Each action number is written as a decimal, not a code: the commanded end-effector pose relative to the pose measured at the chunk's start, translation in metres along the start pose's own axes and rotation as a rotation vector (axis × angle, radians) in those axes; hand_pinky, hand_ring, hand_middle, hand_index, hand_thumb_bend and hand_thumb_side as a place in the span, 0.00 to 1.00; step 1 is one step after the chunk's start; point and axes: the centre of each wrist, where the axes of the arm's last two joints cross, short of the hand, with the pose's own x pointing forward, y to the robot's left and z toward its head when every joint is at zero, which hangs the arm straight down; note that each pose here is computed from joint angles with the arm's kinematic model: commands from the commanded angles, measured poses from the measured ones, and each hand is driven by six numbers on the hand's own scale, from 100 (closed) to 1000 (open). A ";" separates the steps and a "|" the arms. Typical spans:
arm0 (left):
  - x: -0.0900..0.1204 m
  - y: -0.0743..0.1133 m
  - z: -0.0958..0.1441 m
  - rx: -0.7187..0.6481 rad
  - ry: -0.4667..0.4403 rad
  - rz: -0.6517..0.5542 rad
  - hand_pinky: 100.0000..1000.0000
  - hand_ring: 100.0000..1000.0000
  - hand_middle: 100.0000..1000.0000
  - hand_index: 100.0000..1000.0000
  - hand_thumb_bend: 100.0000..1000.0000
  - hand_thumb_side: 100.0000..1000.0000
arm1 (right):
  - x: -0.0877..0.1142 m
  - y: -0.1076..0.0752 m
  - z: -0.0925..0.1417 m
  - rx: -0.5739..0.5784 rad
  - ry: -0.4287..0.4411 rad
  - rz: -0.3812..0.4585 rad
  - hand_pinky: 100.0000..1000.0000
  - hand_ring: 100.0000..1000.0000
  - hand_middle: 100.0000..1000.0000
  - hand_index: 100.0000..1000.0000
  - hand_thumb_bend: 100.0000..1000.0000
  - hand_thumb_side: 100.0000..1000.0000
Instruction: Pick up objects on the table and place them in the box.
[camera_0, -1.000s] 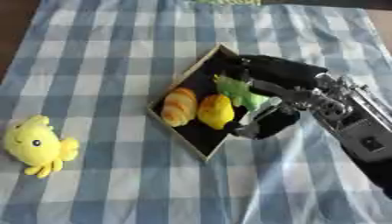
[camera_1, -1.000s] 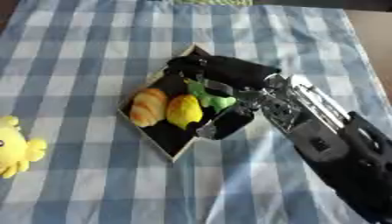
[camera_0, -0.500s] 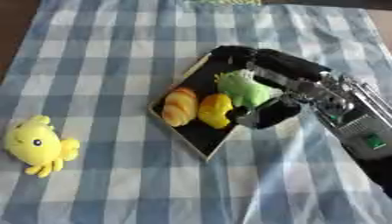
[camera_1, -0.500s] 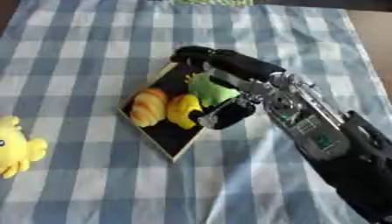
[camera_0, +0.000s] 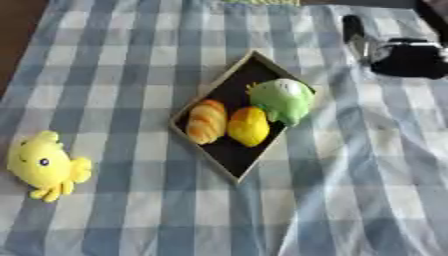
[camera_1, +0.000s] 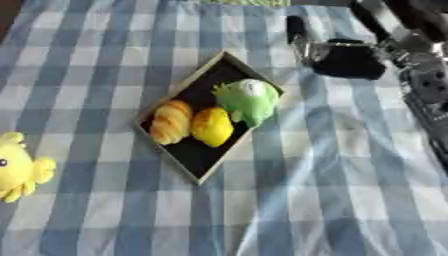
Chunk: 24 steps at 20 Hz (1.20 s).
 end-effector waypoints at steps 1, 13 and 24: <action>0.006 0.021 -0.005 -0.272 -0.083 -0.286 0.87 0.90 0.79 0.92 0.46 0.36 | -0.005 -0.026 0.005 -0.132 0.013 0.055 0.91 1.00 0.94 0.91 0.00 0.35; 0.010 0.018 -0.008 -0.735 -0.092 -0.520 0.91 0.90 0.79 0.91 0.64 0.00 | -0.019 -0.033 0.020 -0.283 0.109 0.092 0.90 0.98 0.92 0.89 0.00 0.29; 0.008 0.018 -0.017 -0.810 0.003 -0.525 0.90 0.89 0.79 0.91 0.64 0.00 | -0.019 -0.025 0.022 -0.283 0.146 0.056 0.89 0.98 0.91 0.88 0.00 0.34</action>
